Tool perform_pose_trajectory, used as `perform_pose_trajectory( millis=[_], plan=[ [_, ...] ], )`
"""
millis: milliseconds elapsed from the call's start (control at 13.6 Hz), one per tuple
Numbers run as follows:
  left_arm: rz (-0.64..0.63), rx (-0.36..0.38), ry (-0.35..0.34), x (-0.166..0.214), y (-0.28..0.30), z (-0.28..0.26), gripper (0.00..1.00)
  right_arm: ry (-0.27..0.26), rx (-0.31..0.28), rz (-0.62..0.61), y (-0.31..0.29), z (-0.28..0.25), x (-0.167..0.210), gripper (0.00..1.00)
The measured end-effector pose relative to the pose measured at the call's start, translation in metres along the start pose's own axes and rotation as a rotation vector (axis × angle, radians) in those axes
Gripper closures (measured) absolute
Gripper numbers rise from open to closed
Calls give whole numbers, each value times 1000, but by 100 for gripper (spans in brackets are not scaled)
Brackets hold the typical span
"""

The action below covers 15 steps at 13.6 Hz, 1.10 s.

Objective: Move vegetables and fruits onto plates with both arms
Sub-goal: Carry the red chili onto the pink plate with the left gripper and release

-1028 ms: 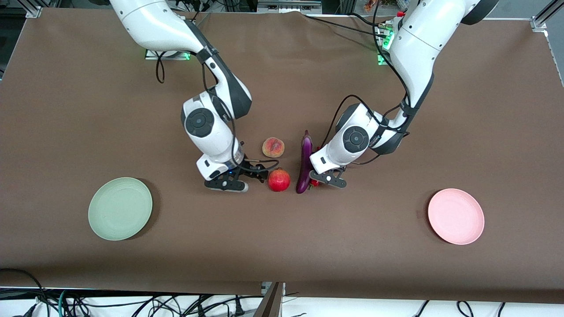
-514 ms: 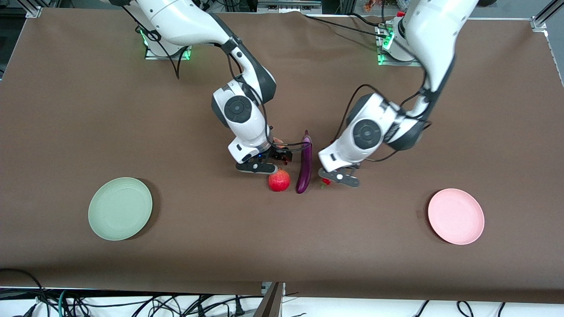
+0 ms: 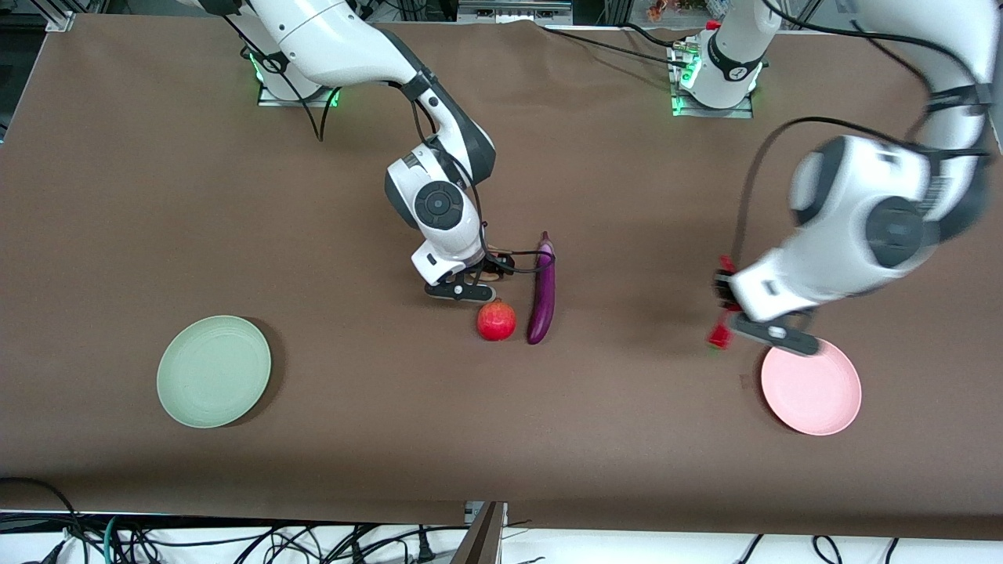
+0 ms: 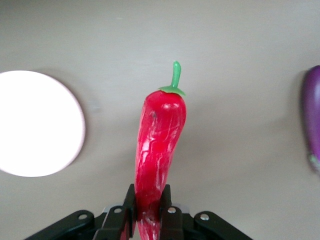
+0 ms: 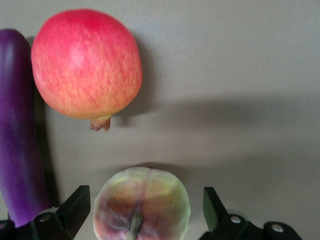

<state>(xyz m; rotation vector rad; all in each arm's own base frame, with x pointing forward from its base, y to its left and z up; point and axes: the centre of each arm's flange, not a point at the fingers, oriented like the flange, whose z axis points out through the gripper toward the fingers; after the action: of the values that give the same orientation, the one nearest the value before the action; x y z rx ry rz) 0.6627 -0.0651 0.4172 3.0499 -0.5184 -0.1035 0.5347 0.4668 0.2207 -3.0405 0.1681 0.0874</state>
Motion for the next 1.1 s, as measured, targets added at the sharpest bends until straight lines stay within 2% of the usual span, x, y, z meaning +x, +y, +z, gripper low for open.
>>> perform_pose_trajectory(
  millis=[147,367,440,734,881,1028,1101],
  plan=[
    [-3,6,-5,-19,-67,2,79,-3,-3,-7,-3,1,-4,0],
    [-27,120,6,-32,-149,31,79,-7,-6,-9,-3,2,-5,0],
    [-33,129,22,-29,-165,50,79,-10,-9,-9,-3,4,-6,0],
    [-27,111,96,-8,-185,145,79,-19,-19,-14,-4,11,-10,0],
    [-28,109,122,-4,-189,169,79,-23,-22,-17,-5,15,-12,2],
    [-37,110,126,-5,-197,179,79,-23,-22,-19,-6,14,-14,13],
    [-43,111,123,-7,-201,183,79,-22,-22,-20,-6,14,-14,13]
  ],
)
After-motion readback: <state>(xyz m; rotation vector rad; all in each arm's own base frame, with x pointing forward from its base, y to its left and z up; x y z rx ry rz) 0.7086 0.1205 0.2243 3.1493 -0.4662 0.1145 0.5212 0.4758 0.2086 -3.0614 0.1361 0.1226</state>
